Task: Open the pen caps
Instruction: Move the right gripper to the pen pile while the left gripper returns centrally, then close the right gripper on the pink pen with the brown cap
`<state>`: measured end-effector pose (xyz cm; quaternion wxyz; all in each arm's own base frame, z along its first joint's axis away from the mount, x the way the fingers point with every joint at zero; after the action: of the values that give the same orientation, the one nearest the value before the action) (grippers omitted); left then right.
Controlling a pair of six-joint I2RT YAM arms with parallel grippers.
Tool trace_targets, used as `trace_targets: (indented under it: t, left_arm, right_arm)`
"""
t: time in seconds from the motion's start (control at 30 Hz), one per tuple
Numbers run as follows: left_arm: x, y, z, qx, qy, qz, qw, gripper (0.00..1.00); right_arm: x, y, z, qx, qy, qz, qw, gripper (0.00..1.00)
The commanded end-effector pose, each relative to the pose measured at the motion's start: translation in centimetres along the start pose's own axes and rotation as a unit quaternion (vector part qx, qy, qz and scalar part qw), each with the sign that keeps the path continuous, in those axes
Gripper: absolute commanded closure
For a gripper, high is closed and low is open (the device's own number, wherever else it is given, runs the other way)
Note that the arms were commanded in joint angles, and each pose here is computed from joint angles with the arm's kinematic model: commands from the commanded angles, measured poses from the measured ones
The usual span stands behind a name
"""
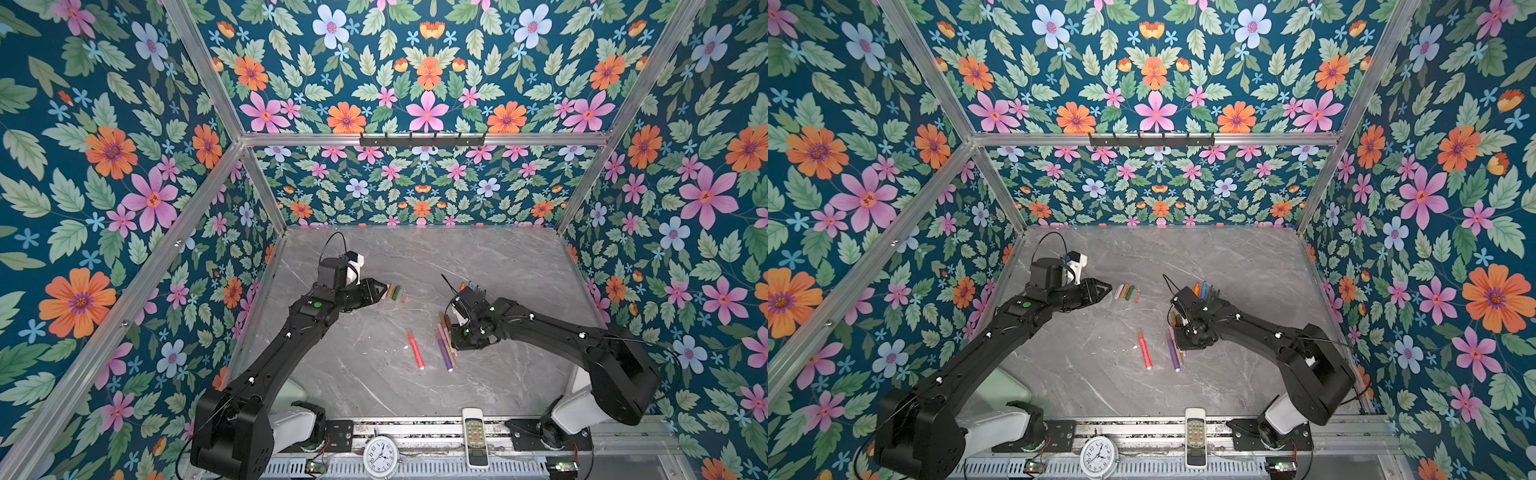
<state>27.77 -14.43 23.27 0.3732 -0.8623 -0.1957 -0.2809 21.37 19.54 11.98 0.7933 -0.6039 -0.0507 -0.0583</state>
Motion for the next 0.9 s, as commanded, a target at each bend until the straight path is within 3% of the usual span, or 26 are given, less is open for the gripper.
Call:
trace_targets:
  t: [0.0, 0.17, 0.43, 0.87]
  left_arm:
    - [-0.3, 0.8, 0.8, -0.008, 0.034, -0.037, 0.999, 0.63]
    - [-0.2, 1.9, 1.5, -0.01, 0.011, -0.062, 0.998, 0.66]
    - [-1.2, 2.7, 1.8, -0.024, 0.003, -0.029, 0.999, 0.65]
    - [-1.9, 2.6, 2.0, -0.025, 0.0, -0.023, 0.999, 0.65]
  right_arm:
    - [0.8, -0.4, 0.3, 0.008, 0.005, -0.052, 0.999, 0.69]
    - [0.6, 0.3, 0.5, 0.021, 0.013, -0.038, 0.999, 0.69]
    - [1.3, 1.9, 0.2, -0.024, 0.018, -0.034, 0.999, 0.69]
    - [1.3, 3.1, -1.1, -0.084, 0.032, -0.031, 0.995, 0.71]
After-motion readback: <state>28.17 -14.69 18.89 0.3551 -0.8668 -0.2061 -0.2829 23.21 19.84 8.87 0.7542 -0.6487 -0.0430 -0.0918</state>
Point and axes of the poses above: each gripper's point midway between its finger pads, its own y axis out along the fingers, its own z axis along the line the jaws close on, x = y × z, the point moved 7 cm from there along -y, back along the fingers, and after that the axes turned 8 degrees about y, right-handed, at the moved point
